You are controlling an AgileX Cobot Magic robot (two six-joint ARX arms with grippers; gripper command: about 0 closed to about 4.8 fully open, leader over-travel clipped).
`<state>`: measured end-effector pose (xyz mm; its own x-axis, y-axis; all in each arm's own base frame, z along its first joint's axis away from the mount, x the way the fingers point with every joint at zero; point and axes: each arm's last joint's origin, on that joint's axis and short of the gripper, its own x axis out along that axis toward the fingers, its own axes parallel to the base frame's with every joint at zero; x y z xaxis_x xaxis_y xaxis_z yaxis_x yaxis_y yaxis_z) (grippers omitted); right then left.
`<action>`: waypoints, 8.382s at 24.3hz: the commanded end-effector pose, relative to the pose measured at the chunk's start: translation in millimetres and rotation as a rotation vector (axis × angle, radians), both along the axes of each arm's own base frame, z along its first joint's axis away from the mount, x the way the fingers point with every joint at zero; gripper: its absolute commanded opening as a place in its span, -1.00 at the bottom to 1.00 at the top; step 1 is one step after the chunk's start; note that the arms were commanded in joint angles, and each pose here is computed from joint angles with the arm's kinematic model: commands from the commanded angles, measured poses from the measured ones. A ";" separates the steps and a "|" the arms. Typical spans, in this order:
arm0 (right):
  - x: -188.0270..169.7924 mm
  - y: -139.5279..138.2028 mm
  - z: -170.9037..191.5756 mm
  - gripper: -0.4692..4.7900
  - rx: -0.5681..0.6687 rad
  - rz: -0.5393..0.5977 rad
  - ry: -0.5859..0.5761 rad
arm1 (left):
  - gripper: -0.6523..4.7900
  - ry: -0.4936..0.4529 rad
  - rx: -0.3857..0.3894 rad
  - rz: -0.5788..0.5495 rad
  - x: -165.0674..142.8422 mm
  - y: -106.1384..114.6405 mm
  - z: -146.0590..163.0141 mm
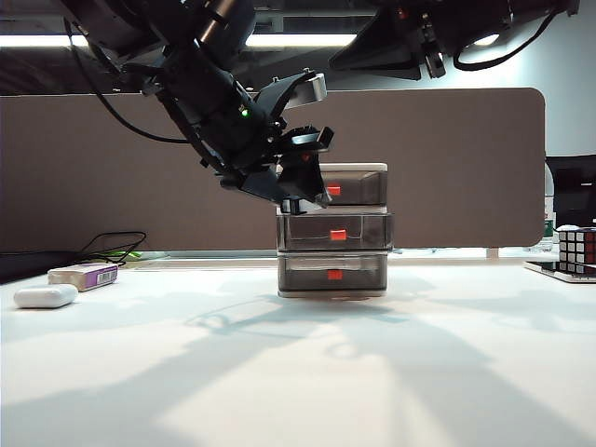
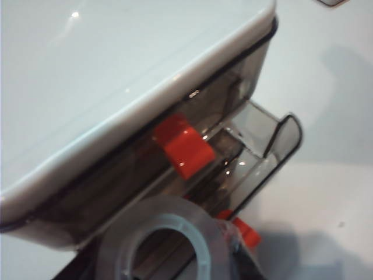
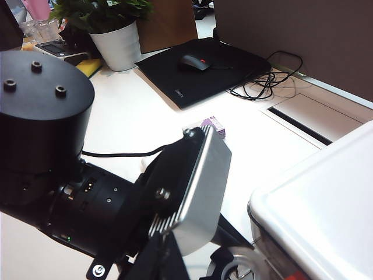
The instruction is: Open the second layer of the drawer on the table, pick up the transparent tape on the table and put it in, and finally close the drawer.
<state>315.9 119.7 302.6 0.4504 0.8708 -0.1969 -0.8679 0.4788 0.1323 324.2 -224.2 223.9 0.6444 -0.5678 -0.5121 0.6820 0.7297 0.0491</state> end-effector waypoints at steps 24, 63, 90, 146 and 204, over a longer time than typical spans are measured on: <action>-1.3 0.2 4.8 -0.83 -0.001 0.014 -0.039 | 0.39 0.000 -0.076 -0.005 3.4 -3.4 4.2; -1.3 0.2 4.8 -0.84 -0.005 0.015 -0.046 | 0.61 0.066 -0.091 0.057 6.8 -7.7 11.0; -3.0 -0.8 -1.7 -0.83 -0.056 0.024 -0.029 | 0.53 0.053 -0.134 -0.035 1.7 0.2 31.6; 35.1 18.8 -96.3 -0.84 -0.289 -0.186 0.150 | 0.49 -0.014 -0.084 0.079 18.6 24.6 31.8; 17.2 53.9 -85.2 -0.84 -0.248 -0.018 0.104 | 0.46 0.188 0.143 0.056 -13.8 41.8 34.4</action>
